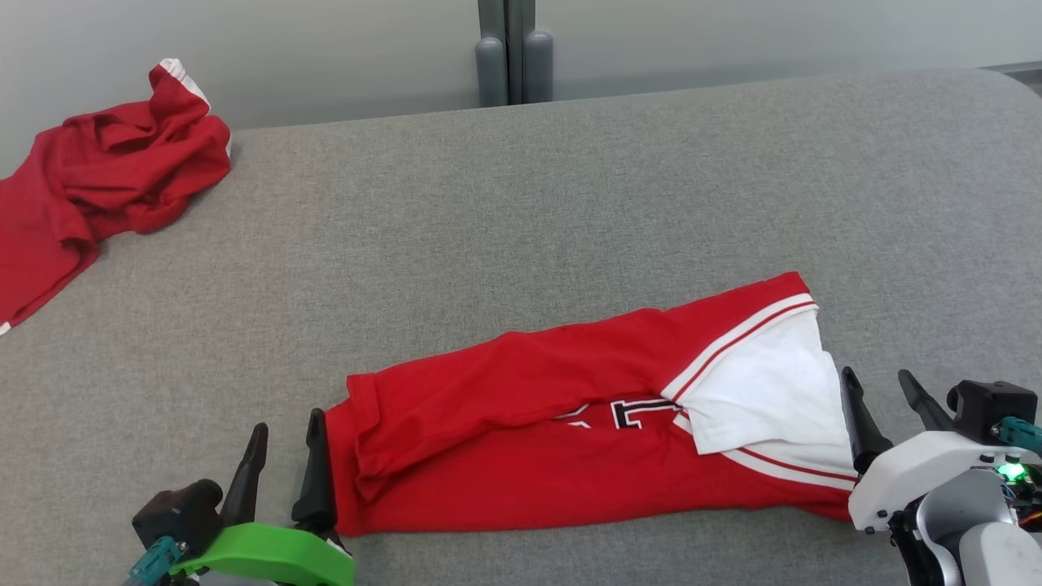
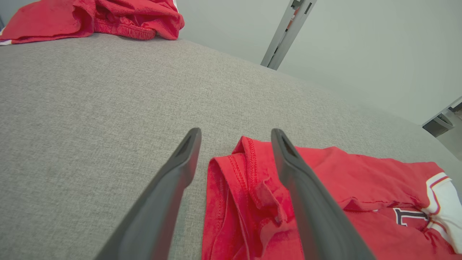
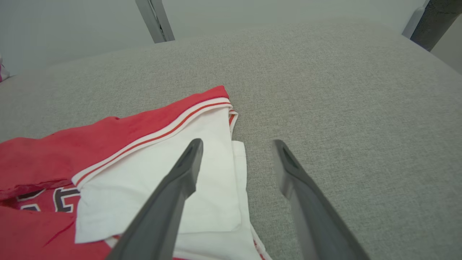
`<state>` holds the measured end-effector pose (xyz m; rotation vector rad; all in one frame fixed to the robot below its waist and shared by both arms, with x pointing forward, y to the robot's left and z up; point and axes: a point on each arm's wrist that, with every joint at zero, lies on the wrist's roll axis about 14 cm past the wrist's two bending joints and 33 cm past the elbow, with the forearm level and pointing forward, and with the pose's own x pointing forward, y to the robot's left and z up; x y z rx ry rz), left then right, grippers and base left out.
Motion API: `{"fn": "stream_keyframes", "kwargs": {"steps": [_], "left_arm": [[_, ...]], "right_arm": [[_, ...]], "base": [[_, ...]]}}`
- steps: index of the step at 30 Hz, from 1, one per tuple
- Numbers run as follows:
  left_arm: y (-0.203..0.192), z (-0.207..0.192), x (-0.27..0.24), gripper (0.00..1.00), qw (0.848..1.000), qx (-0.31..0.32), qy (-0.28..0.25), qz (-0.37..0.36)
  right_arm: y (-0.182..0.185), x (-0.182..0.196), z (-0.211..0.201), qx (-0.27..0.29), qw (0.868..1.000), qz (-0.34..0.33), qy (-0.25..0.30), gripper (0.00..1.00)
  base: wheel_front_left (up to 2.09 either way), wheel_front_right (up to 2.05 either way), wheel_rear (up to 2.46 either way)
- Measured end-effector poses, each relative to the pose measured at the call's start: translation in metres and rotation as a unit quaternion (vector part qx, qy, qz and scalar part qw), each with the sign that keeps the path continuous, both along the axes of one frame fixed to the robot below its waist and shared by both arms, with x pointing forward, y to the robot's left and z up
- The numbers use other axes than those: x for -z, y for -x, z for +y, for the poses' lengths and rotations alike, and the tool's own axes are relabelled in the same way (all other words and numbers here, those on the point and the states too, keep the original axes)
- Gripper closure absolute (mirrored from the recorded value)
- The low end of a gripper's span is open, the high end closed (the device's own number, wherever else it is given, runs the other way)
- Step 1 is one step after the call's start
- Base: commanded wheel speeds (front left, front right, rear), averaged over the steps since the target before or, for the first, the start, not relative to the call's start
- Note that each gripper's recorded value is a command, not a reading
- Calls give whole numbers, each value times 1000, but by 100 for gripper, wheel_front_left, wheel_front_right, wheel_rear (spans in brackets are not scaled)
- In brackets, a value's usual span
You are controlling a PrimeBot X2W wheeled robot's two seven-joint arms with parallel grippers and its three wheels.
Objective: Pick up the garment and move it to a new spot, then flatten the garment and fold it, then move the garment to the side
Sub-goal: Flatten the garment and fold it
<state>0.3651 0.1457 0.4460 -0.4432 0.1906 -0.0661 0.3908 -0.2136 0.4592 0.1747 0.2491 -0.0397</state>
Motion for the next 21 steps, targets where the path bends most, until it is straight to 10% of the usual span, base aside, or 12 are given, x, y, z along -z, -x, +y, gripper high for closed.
{"fn": "stream_keyframes", "kwargs": {"steps": [21], "left_arm": [[12, 37, -2, 0, 998, -65, -18, -6]], "right_arm": [[-25, 58, 20, -48, 990, 135, 17, 0]], "base": [[0, 0, 0]]}}
